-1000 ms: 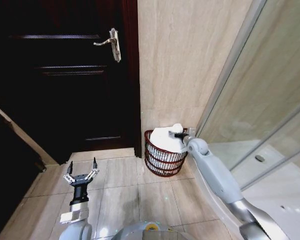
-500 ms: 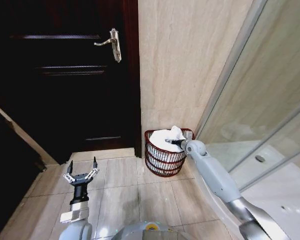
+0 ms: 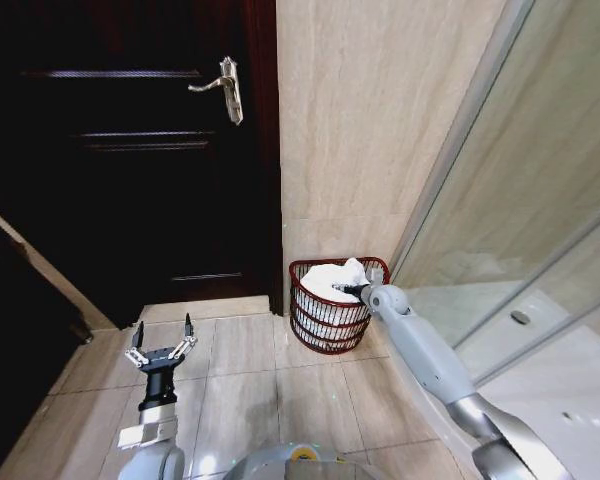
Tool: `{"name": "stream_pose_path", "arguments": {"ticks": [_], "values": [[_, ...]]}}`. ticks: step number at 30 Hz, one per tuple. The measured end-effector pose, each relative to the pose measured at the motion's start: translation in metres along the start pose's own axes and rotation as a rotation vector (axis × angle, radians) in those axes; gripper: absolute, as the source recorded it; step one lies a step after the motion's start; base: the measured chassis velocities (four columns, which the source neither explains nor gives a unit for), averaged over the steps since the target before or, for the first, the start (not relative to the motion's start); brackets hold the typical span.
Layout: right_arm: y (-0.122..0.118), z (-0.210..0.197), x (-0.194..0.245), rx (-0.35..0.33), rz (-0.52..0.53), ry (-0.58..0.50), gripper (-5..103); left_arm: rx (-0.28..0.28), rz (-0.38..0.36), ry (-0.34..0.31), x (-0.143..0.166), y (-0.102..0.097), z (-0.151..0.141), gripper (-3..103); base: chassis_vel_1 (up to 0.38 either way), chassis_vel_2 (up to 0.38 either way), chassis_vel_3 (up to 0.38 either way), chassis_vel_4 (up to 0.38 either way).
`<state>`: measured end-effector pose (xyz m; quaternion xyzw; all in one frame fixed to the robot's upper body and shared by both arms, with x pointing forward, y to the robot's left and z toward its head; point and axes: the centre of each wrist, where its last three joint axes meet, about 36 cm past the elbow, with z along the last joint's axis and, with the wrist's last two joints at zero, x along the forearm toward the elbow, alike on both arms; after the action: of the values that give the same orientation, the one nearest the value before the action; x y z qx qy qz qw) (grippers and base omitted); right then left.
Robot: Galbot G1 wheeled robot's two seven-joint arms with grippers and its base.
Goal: Discard the used towel into the hamper.
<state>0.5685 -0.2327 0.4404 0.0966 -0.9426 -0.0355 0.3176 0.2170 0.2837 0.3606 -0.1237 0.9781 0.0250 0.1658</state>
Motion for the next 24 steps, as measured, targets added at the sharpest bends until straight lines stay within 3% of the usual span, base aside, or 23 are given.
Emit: {"name": "stream_pose_path", "arguments": {"ticks": [3, 13, 16, 17, 20, 24], "values": [[0.009, -0.008, 0.026, 0.053, 0.015, -0.113, 100, 0.002, 0.001, -0.006, -0.001, 0.000, -0.002, 100, 0.000, 0.000, 0.000, 0.000], [0.033, -0.010, 0.085, 0.087, -0.012, -0.325, 100, 0.003, 0.023, 0.020, -0.005, 0.003, -0.015, 100, 0.000, 0.000, 0.000, 0.000], [0.037, 0.016, 0.105, 0.099, -0.027, -0.471, 100, 0.008, 0.047, 0.059, -0.003, 0.006, -0.021, 100, 0.000, 0.000, 0.000, 0.000], [0.037, 0.016, 0.105, 0.099, -0.027, -0.471, 100, 0.008, 0.047, 0.059, -0.003, 0.006, -0.021, 100, 0.000, 0.000, 0.000, 0.000], [0.032, 0.047, 0.115, 0.129, 0.002, -0.616, 100, 0.043, 0.052, 0.092, -0.005, 0.008, -0.026, 100, 0.000, 0.000, 0.000, 0.000], [0.027, 0.063, 0.129, 0.105, 0.010, -0.683, 100, 0.080, 0.057, 0.109, -0.009, 0.008, -0.031, 100, 0.000, 0.000, 0.000, 0.000]]}}
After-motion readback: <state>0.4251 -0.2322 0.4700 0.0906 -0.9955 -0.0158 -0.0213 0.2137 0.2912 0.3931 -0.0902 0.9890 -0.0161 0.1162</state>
